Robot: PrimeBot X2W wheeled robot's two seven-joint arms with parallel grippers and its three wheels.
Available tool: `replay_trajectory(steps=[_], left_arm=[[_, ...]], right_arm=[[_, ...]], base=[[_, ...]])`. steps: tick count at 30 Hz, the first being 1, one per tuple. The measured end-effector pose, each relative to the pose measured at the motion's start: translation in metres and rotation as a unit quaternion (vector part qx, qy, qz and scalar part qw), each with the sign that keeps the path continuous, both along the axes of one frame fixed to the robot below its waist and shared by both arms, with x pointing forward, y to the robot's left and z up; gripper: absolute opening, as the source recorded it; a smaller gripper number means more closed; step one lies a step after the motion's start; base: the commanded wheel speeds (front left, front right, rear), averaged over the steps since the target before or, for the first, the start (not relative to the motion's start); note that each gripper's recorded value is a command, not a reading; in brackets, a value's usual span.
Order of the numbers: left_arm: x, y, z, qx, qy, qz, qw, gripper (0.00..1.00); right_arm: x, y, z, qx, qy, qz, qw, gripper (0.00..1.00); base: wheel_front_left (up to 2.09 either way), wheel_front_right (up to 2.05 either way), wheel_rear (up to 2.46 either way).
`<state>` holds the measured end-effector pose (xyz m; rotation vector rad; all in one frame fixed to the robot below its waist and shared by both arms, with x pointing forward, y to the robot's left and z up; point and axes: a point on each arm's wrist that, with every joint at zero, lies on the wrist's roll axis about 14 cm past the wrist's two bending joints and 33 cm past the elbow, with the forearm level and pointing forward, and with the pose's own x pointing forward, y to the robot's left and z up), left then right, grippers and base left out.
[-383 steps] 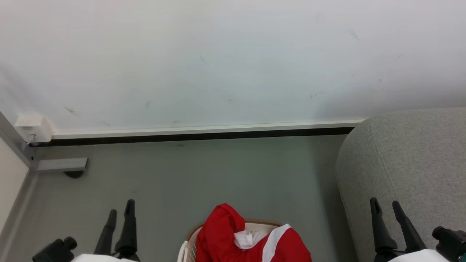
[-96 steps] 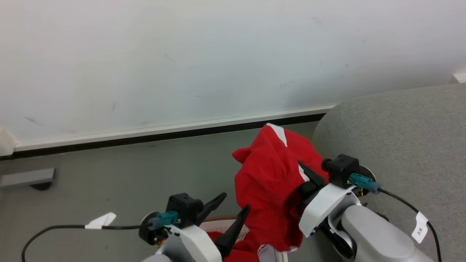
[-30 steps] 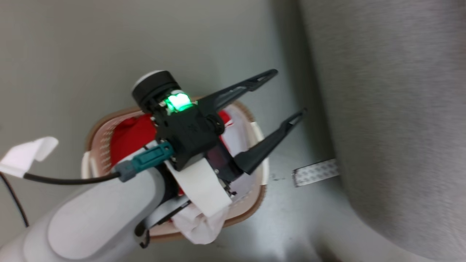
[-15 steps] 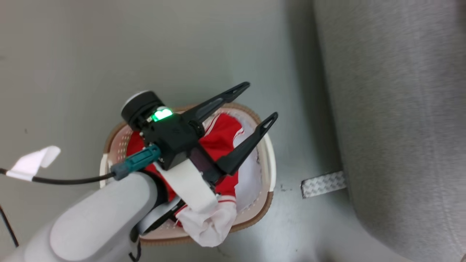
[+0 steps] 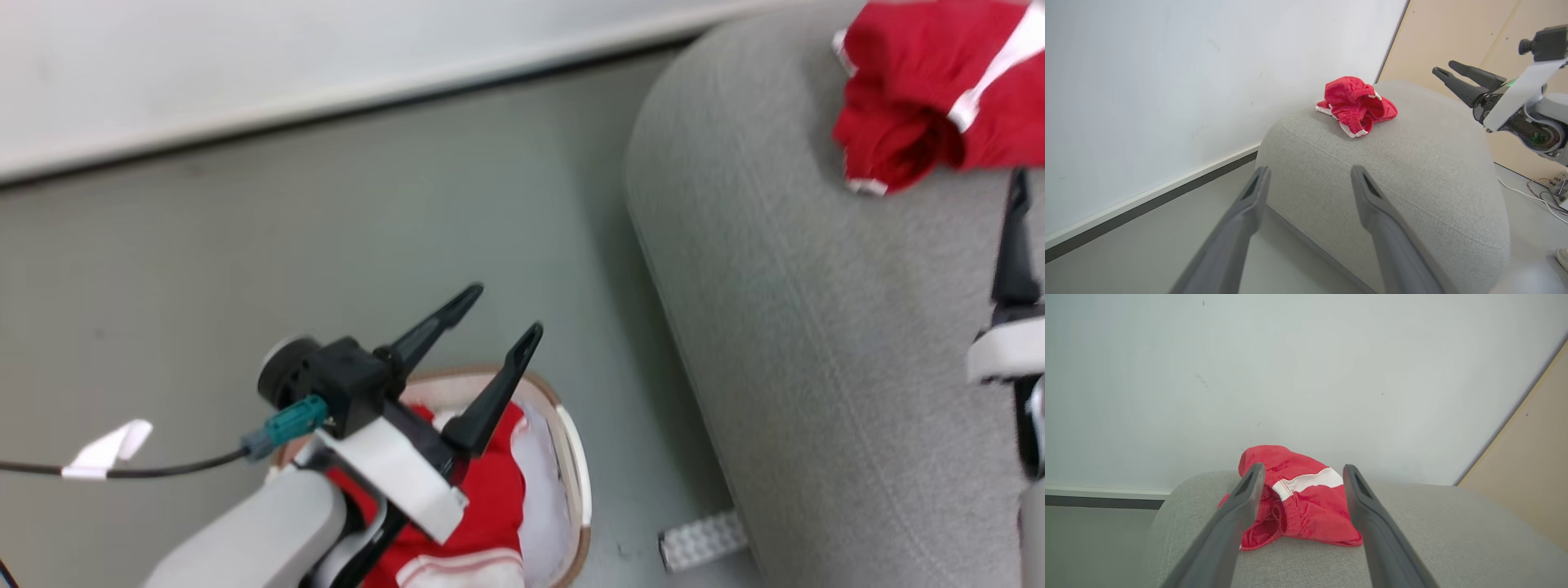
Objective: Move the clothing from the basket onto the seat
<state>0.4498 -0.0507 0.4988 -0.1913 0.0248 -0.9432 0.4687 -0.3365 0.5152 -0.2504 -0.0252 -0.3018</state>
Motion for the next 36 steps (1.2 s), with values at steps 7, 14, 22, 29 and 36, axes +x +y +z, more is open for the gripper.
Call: replay_trajectory(steps=[7, 14, 22, 29, 36], left_arm=[[-0.025, 0.037, 0.018, 0.017, -0.004, 0.085, 0.996, 1.00], [-0.043, 0.089, 0.030, 0.030, -0.015, 0.183, 0.983, 1.00], [-0.069, 0.152, 0.033, 0.032, -0.026, 0.280, 0.959, 1.00], [-0.087, 0.192, 0.029, 0.022, -0.025, 0.345, 0.938, 1.00], [-0.096, 0.208, 0.011, 0.026, -0.011, 0.369, 0.929, 1.00]], right_arm=[[-0.041, 0.041, 0.037, 0.011, -0.050, 0.057, 0.997, 1.00], [-0.067, 0.100, 0.029, 0.065, -0.059, 0.129, 0.988, 1.00], [-0.091, 0.167, 0.006, 0.115, -0.038, 0.210, 0.970, 1.00], [-0.105, 0.184, -0.004, 0.117, -0.022, 0.231, 0.966, 1.00], [-0.117, 0.182, -0.021, 0.132, -0.001, 0.224, 0.966, 1.00]], base=[[0.00, 0.00, 0.00], [0.00, 0.00, 0.00], [0.00, 0.00, 0.00], [0.00, 0.00, 0.00], [0.00, 0.00, 0.00]])
